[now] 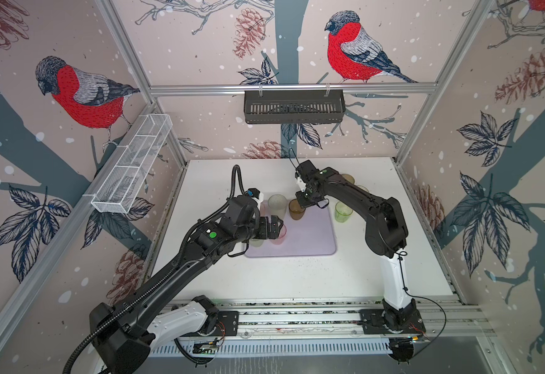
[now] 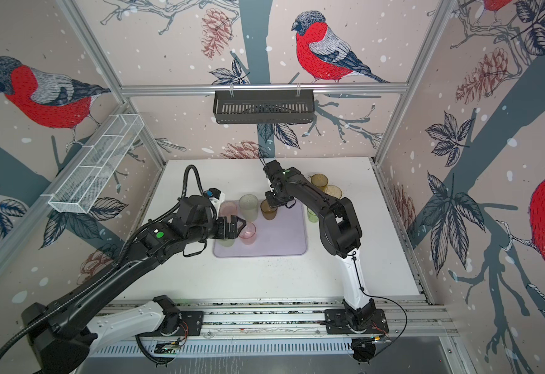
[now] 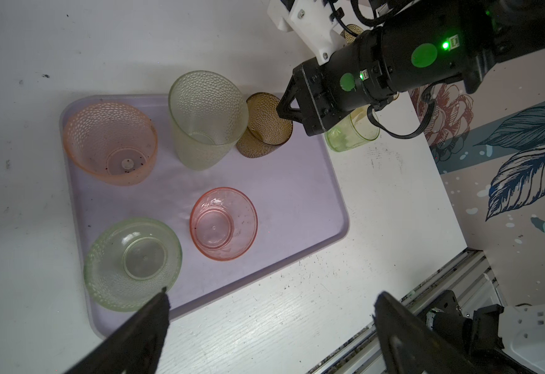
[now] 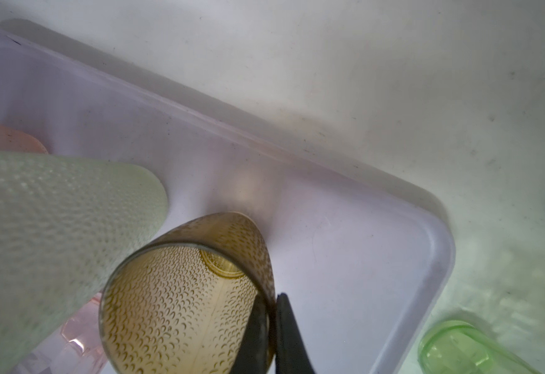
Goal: Place the glasses into the tray
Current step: 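Carry the dark amber cup over the tray and lower it near the frosted green cup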
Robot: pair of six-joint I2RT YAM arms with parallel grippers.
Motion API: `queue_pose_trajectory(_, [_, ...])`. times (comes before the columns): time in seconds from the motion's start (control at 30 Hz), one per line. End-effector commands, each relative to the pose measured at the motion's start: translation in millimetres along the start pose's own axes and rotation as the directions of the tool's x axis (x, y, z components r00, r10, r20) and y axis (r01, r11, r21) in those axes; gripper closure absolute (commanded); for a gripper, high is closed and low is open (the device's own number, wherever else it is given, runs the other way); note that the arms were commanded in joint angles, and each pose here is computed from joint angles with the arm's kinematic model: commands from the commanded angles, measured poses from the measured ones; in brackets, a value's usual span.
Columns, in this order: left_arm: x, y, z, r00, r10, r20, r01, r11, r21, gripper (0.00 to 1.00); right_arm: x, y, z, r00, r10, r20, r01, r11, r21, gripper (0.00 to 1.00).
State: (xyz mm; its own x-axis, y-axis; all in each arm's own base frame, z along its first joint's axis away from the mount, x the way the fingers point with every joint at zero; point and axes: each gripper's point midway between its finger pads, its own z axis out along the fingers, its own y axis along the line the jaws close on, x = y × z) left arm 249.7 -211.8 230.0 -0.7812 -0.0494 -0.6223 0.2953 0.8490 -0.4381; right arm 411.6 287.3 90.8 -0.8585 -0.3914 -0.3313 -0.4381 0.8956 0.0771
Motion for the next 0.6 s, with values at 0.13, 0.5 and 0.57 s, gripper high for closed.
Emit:
queue_pose_trajectory(0.13, [-6.3, -3.6, -0.9, 1.0, 0.009, 0.023, -0.009, 1.0, 0.013, 0.02, 5.0, -1.2, 2.8, 1.0, 0.005, -0.014, -0.005, 1.0, 0.008, 0.98])
queue_pose_trajectory(0.5, [-8.0, -4.5, -0.9, 1.0, 0.013, 0.024, -0.014, 1.0, 0.013, 0.02, 4.9, -3.2, 3.3, 1.0, 0.005, -0.014, -0.005, 1.0, 0.017, 0.94])
queue_pose_trajectory(0.57, [-7.5, -4.2, -0.8, 1.0, 0.012, 0.023, -0.013, 1.0, 0.012, 0.02, 5.1, -2.7, 3.3, 1.0, 0.004, -0.014, -0.004, 1.0, 0.016, 0.94])
